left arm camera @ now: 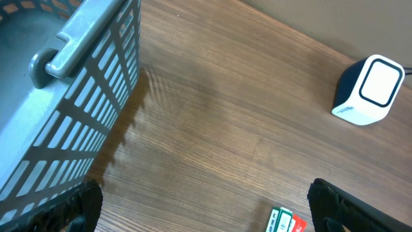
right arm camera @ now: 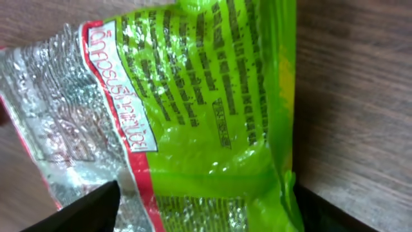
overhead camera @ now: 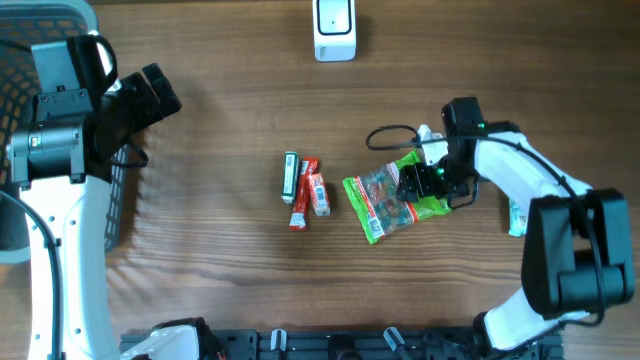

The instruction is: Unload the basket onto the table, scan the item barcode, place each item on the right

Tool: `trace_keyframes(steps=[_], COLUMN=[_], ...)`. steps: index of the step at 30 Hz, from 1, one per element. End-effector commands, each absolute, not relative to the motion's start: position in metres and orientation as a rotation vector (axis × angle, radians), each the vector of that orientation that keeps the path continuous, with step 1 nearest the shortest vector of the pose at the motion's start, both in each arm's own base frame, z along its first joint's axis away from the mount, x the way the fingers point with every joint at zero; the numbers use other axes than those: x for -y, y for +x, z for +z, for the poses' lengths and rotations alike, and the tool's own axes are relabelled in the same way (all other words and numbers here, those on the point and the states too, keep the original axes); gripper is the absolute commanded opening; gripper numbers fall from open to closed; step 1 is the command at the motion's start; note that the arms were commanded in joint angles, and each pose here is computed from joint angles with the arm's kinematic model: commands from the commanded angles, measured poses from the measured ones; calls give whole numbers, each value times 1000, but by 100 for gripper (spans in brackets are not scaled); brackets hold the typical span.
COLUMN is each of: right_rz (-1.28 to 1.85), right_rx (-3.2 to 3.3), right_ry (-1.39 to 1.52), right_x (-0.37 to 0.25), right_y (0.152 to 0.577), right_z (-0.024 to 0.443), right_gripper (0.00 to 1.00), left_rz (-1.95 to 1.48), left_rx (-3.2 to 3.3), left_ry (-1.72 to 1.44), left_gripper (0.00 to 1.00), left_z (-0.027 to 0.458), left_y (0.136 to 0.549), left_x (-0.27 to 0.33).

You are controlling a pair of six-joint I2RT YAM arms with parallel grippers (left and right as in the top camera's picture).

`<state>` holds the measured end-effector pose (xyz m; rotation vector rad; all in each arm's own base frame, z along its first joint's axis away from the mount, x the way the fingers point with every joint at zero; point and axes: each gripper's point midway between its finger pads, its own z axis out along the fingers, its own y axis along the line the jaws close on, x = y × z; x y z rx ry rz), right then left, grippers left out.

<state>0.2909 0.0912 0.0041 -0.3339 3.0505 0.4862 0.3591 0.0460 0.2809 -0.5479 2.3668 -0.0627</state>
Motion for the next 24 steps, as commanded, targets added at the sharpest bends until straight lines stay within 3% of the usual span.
trace_keyframes(steps=[1, 3, 4, 6, 9, 14, 16, 17, 24], right_rz=[370, 371, 372, 370, 366, 304, 297, 297, 338], right_rx=[-3107, -3099, -3099, -3096, -3073, -2974, -2938, -2941, -3043], right_ry=[-385, -383, -383, -385, -367, -261, -225, -217, -101], right_x=[-79, -79, -79, -79, -75, -54, -46, -45, -48], right_y=[269, 268, 268, 271, 283, 314, 323, 323, 294], right_z=[-29, -32, -32, -27, -7, 24, 28, 27, 13], right_gripper=[60, 25, 15, 7, 8, 17, 49, 55, 72], left_rz=[-46, -47, -46, -47, -46, -47, -47, -46, -46], left_rx=[-2351, -2351, -2351, -2351, -2351, -2351, -2351, -2351, -2351], left_ry=[-528, -527, -528, -527, -528, -527, -527, -528, -528], left_gripper=[100, 100, 100, 100, 100, 100, 100, 100, 100], left_z=[288, 288, 288, 288, 288, 288, 288, 288, 288], left_y=[359, 359, 359, 359, 359, 359, 359, 359, 359], left_x=[-48, -48, -48, -48, -48, -48, -48, -48, -48])
